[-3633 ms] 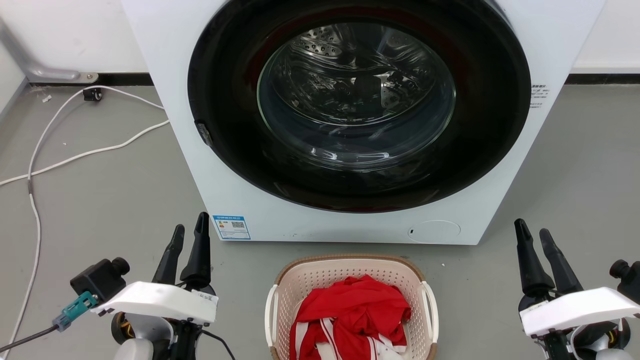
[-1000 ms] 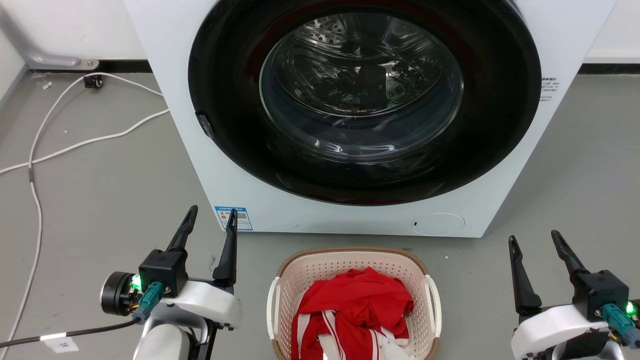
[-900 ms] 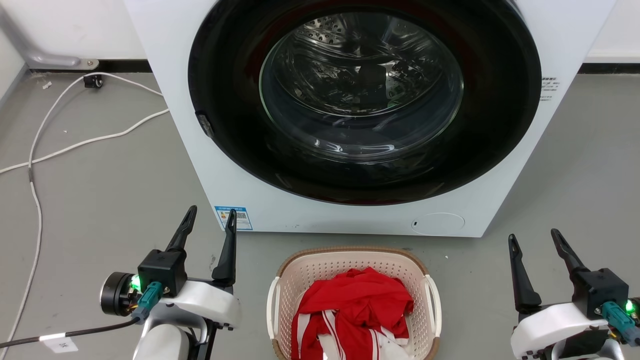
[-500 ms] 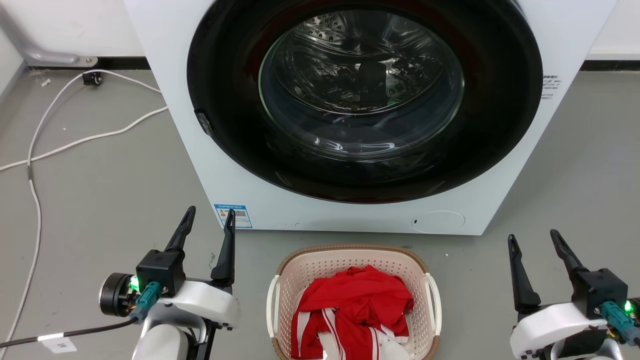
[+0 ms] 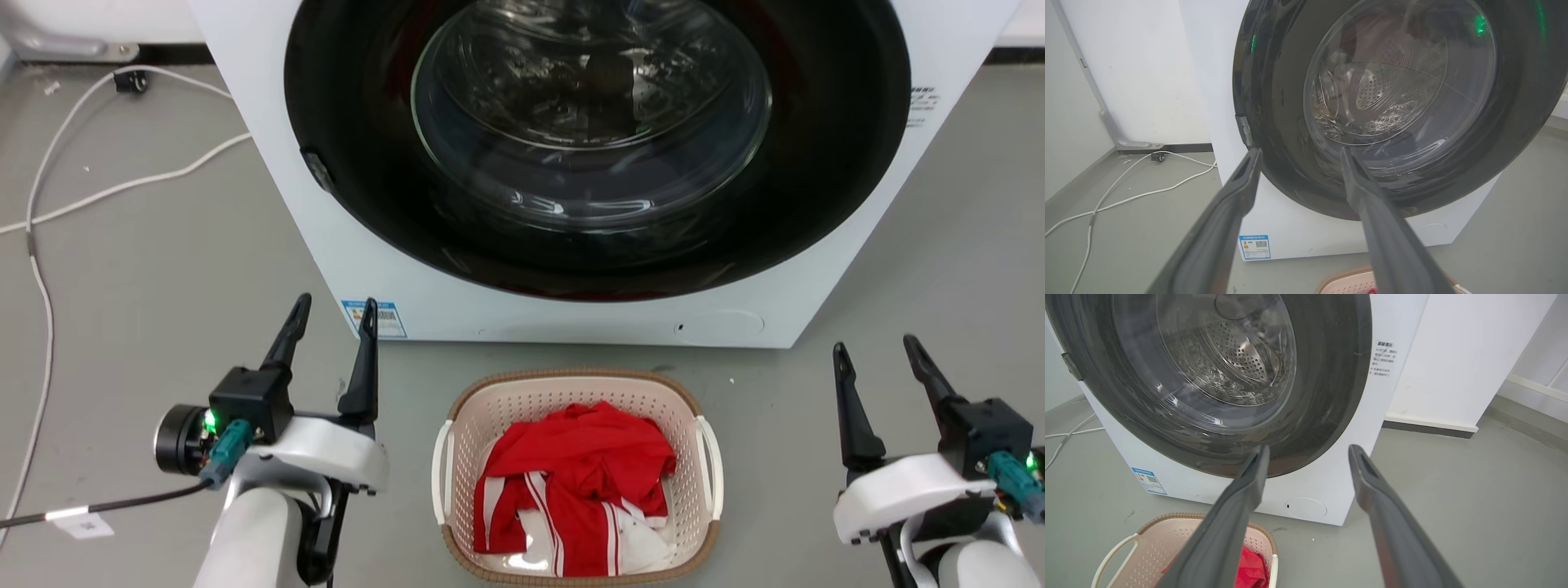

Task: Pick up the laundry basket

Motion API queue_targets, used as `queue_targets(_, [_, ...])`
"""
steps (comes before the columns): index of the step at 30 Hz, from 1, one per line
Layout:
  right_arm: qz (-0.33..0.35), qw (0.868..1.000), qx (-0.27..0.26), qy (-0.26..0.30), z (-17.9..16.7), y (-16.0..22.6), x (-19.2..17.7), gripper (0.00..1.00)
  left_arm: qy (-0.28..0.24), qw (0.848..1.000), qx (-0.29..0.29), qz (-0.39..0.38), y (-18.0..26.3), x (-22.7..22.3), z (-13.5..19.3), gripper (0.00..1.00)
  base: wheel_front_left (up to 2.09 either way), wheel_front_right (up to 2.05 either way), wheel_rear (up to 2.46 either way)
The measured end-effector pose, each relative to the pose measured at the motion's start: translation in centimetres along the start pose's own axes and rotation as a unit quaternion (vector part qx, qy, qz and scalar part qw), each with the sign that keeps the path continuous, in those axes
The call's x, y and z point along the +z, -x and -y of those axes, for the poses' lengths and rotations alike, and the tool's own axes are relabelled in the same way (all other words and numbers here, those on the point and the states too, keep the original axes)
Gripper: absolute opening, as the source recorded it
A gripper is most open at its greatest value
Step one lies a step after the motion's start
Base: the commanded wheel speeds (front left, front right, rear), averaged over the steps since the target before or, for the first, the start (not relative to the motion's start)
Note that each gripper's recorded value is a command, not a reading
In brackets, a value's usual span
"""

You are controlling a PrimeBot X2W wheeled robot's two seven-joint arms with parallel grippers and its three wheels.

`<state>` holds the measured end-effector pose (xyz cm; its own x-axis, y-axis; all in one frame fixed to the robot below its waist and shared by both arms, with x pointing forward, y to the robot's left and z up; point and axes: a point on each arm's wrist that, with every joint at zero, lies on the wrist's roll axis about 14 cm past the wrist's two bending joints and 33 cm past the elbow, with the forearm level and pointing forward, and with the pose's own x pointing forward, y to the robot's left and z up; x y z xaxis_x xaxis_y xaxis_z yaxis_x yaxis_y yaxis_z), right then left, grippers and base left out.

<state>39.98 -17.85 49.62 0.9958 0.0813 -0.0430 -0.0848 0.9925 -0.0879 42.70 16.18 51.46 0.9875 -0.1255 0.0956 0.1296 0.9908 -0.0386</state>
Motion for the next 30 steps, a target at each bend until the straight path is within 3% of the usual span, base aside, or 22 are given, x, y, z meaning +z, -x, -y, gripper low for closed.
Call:
queue_targets(10, [-0.039,0.999,0.008,-0.009,-0.4,-4.0,-2.2,1.00,0.025,0.999,0.006,-0.037,-4.0,-2.7,-1.2,1.00,0.00,0.00,0.00])
queue_targets(16, [-0.109,0.994,0.024,-0.009,-1.4,-6.8,-6.1,1.00,0.042,0.993,0.003,-0.107,-6.4,-7.3,-1.8,1.00,0.00,0.00,0.00])
queue_targets(23, [-0.214,0.975,0.050,-0.019,-3.2,-8.7,-12.4,1.00,0.064,0.975,-0.005,-0.212,-7.3,-14.7,-1.6,1.00,0.00,0.00,0.00])
queue_targets(30, [-0.324,0.943,0.068,-0.036,-4.6,-8.6,-19.3,1.00,0.092,0.940,-0.032,-0.327,-6.2,-21.8,0.6,1.00,0.00,0.00,0.00])
